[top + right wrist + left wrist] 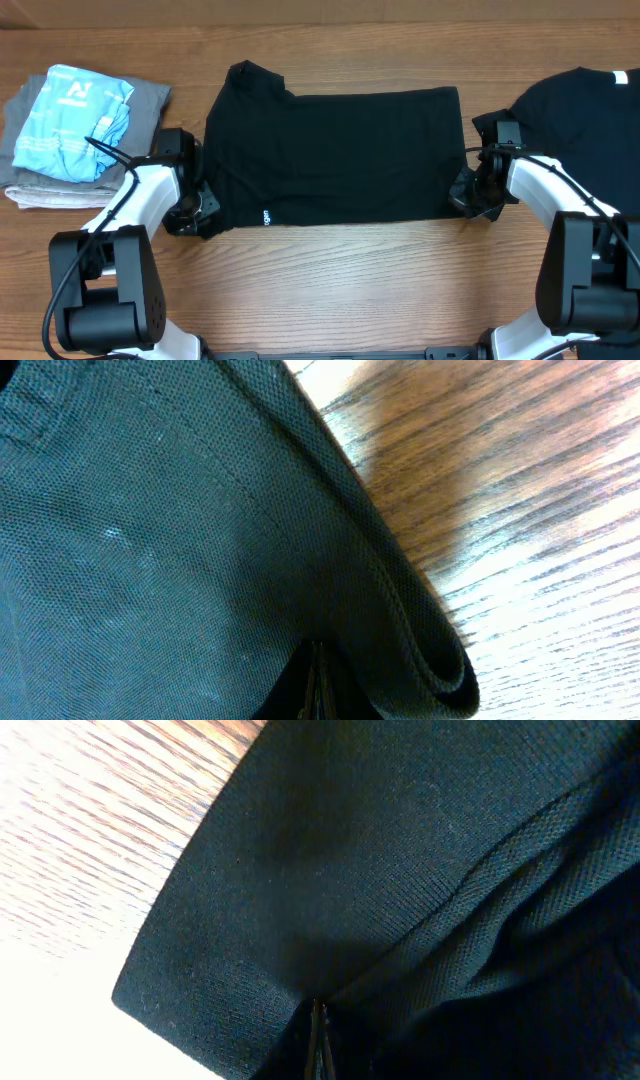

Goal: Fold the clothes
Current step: 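Lay the folded hem down near the top edge with both grippers, then release the shirt and move both grippers away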

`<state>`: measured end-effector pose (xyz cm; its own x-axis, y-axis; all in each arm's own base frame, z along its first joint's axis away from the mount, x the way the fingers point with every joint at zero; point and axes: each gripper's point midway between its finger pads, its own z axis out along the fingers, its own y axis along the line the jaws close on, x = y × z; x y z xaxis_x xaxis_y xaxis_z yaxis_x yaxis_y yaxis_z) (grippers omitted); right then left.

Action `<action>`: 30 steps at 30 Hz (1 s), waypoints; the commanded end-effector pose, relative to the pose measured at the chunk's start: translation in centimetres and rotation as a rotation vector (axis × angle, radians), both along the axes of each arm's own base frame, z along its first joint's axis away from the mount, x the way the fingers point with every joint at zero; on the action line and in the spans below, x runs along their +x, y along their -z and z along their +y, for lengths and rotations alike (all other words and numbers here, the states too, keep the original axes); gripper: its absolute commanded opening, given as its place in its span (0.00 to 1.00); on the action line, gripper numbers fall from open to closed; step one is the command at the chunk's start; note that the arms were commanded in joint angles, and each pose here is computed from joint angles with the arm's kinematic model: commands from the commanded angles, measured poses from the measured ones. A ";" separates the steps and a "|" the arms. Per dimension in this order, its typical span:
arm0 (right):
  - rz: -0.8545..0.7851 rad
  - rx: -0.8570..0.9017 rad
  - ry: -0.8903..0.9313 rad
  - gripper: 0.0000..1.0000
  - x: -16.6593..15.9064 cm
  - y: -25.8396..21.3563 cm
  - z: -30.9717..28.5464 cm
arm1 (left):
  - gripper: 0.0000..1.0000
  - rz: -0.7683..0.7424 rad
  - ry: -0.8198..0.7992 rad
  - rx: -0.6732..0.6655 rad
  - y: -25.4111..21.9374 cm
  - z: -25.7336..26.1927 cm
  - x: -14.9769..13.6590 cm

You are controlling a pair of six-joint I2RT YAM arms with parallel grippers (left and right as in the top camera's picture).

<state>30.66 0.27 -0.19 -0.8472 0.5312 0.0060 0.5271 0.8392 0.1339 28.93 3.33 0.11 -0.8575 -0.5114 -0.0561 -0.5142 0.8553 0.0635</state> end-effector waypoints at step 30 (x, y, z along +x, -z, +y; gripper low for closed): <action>-0.031 0.182 -0.280 0.16 3.6 -10.8 4.3 | 0.04 -0.223 -0.019 -0.019 -16.2 0.4 6.7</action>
<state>33.12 -0.37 8.25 -0.8779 0.4751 0.0604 0.4789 0.8719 0.1021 34.28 3.78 11.59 -0.8510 -0.5033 -0.1501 -0.5117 0.8589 0.0211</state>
